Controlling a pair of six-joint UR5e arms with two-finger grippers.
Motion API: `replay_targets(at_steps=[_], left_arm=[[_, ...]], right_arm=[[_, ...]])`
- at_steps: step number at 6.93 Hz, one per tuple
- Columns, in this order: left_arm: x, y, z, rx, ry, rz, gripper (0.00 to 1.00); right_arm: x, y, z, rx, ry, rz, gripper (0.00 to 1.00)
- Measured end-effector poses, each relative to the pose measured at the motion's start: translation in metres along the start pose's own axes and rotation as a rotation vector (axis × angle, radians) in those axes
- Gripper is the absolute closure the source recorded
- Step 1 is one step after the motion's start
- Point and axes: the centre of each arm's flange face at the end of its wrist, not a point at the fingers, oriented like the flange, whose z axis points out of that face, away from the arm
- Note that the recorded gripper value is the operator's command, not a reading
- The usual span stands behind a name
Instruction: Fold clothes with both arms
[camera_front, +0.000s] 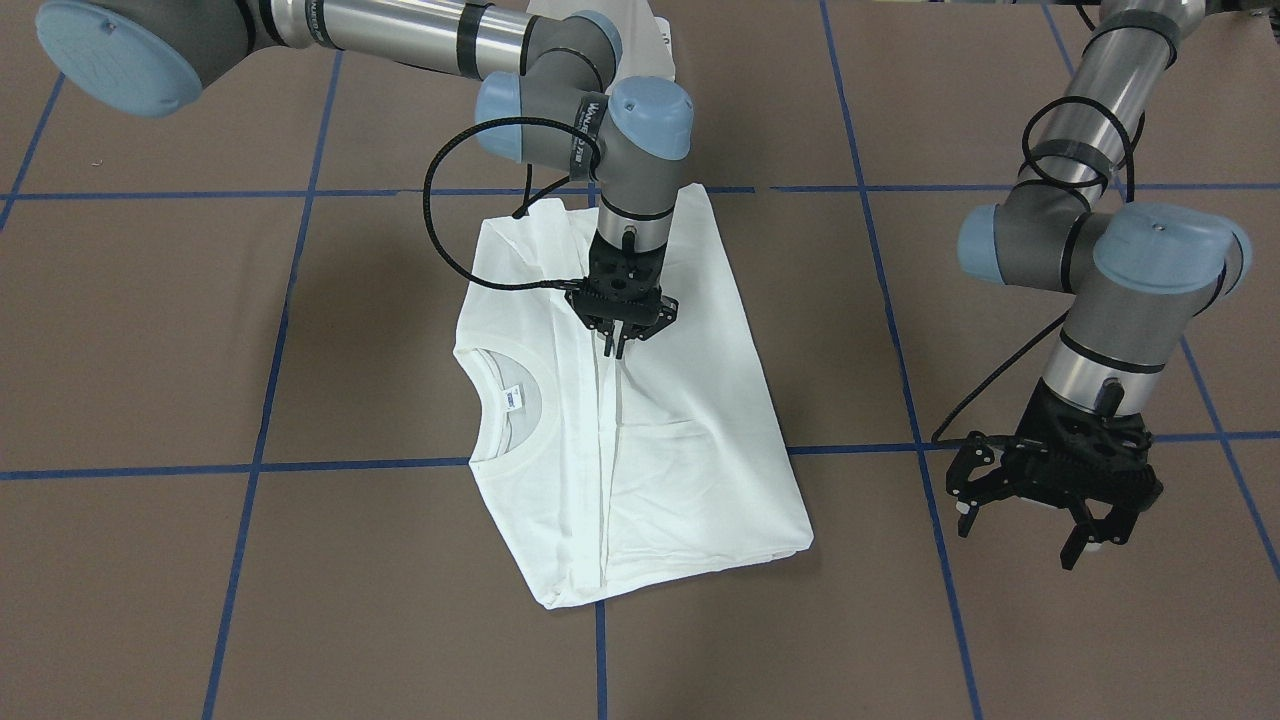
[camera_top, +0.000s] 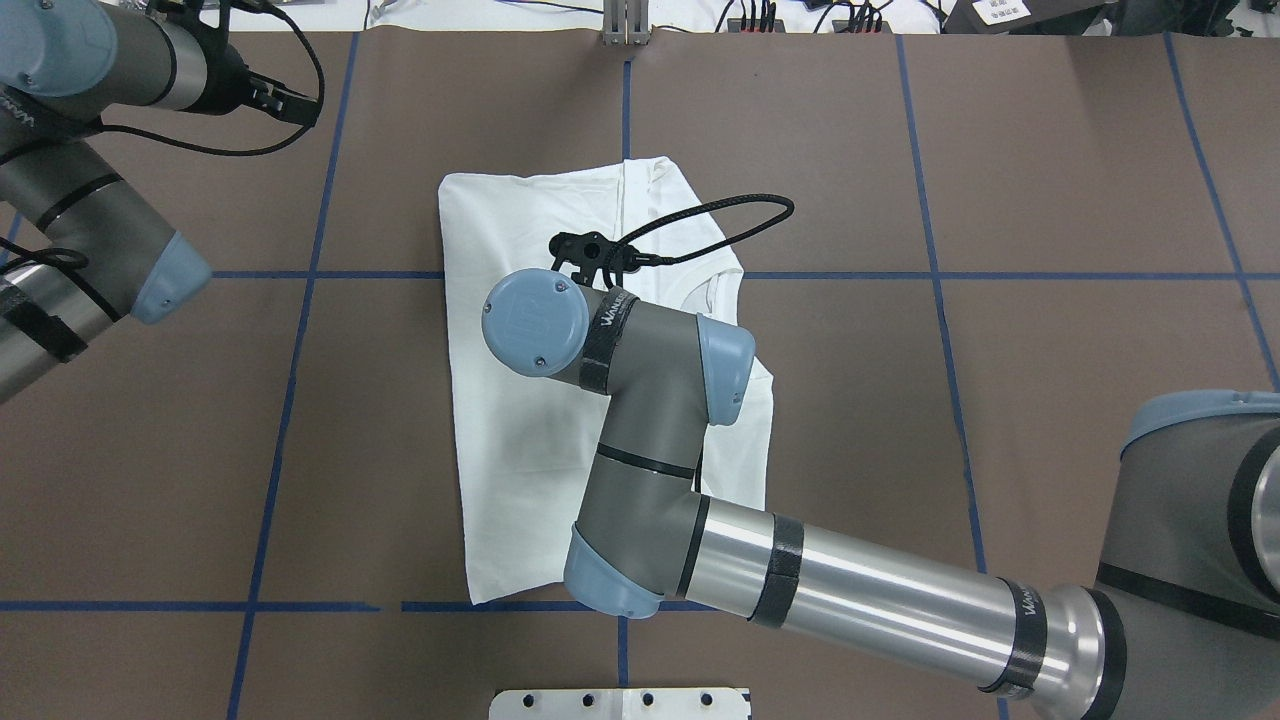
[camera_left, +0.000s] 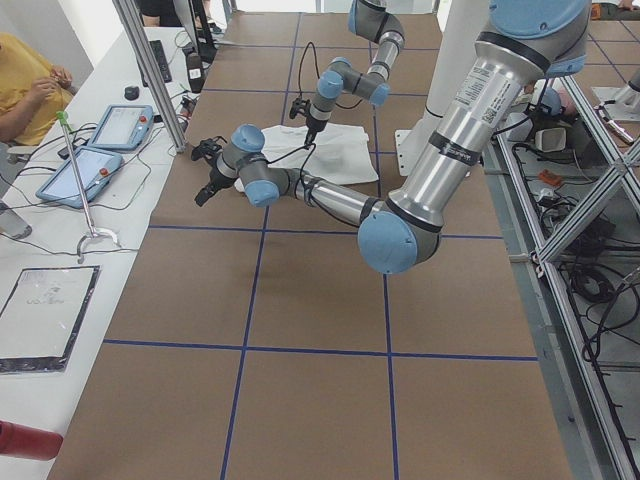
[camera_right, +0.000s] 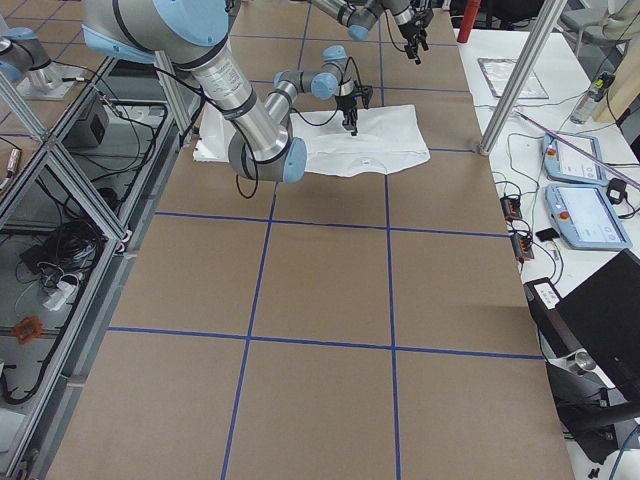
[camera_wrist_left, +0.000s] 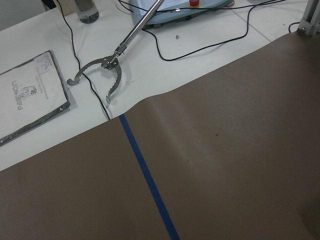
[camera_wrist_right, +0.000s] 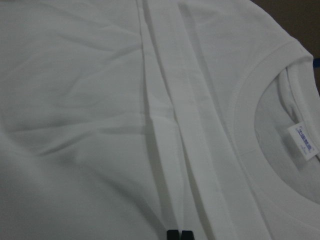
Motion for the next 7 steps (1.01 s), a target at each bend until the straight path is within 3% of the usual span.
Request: replay_targets(at_steps=[3, 6, 7], left_arm=[[-0.002, 0.005, 0.000, -0.002, 0.000, -0.001, 0.00], [-0.003, 0.012, -0.003, 0.002, 0.004, -0.006, 0.00], [-0.004, 0.014, -0.005, 0.003, 0.006, -0.019, 0.00]], right_arm=[[0.040, -0.013, -0.009, -0.005, -0.029, -0.010, 1.00], [0.115, -0.030, 0.012, 0.015, 0.010, -0.065, 1.00], [0.127, -0.034, 0.018, 0.018, 0.023, -0.069, 0.01]])
